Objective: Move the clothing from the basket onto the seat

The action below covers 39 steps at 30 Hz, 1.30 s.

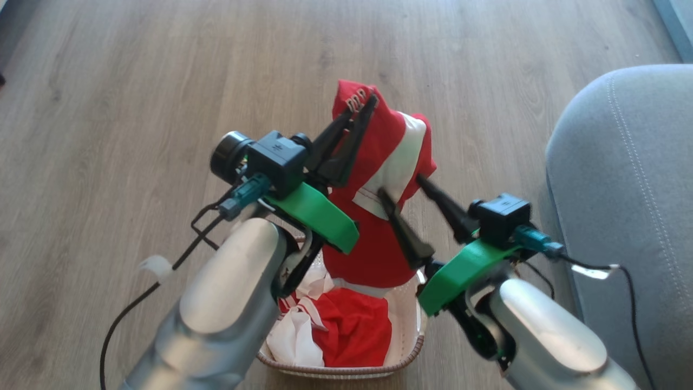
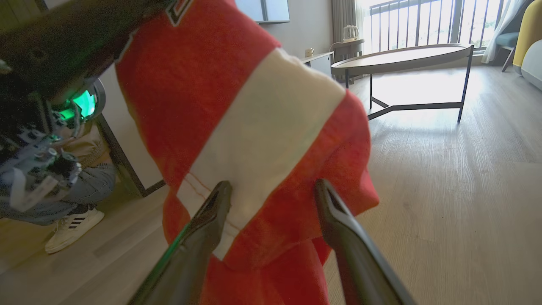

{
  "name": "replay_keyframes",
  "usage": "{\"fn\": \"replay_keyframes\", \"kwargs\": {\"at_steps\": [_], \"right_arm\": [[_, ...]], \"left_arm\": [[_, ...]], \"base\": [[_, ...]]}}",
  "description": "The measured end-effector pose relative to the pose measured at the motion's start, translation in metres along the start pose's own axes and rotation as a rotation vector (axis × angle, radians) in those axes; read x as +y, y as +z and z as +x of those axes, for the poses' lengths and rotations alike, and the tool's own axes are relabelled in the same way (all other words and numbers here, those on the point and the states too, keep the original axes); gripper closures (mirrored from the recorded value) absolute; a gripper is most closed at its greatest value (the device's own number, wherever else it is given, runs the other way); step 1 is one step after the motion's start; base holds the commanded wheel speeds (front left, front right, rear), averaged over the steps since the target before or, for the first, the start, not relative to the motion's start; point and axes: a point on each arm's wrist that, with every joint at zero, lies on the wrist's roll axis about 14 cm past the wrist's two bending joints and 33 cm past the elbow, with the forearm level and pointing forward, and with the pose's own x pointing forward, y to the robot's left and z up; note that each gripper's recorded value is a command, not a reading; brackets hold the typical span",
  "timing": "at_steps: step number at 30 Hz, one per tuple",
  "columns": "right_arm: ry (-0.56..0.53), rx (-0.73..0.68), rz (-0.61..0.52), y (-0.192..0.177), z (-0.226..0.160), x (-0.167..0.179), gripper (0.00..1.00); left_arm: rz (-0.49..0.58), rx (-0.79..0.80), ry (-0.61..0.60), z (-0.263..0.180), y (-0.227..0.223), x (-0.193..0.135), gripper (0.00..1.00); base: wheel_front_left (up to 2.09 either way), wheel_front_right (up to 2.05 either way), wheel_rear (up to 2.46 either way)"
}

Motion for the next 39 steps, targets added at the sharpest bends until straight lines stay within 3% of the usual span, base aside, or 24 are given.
{"fn": "replay_keyframes", "kwargs": {"at_steps": [8,19,20,22,31,32,33,34,39], "right_arm": [[0.071,0.112,0.047,-0.03,0.01,0.018,0.0],[0.058,0.145,0.01,-0.04,0.033,0.014,0.0],[0.062,0.143,0.006,-0.039,0.035,0.015,0.11],[0.067,0.143,0.004,-0.04,0.038,0.018,1.0],[0.033,0.124,0.001,-0.038,0.041,0.006,1.0],[0.026,0.117,-0.001,-0.036,0.04,0.003,1.0],[0.017,0.111,-0.001,-0.034,0.04,0.0,1.0],[0.009,0.104,-0.004,-0.032,0.039,-0.003,1.0],[-0.04,0.066,-0.026,-0.018,0.032,-0.022,1.0]], "left_arm": [[0.003,0.003,-0.039,-0.006,0.004,-0.015,1.0],[-0.008,0.025,-0.049,-0.015,0.001,-0.023,1.0],[-0.008,0.028,-0.047,-0.016,0.001,-0.022,1.0],[-0.009,0.032,-0.038,-0.017,0.0,-0.02,1.0],[-0.021,0.056,-0.024,-0.015,-0.012,-0.016,1.0],[-0.025,0.056,-0.025,-0.014,-0.013,-0.016,0.78],[-0.027,0.058,-0.025,-0.013,-0.014,-0.015,0.48],[-0.031,0.061,-0.027,-0.012,-0.016,-0.016,0.0],[-0.043,0.095,-0.029,-0.01,-0.03,-0.015,0.0]], "base": [[0.0,0.0,0.0],[0.0,0.0,0.0],[0.0,0.0,0.0],[0.0,0.0,0.0],[0.0,0.0,0.0],[0.0,0.0,0.0],[0.0,0.0,0.0],[0.0,0.0,0.0],[0.0,0.0,0.0]]}}
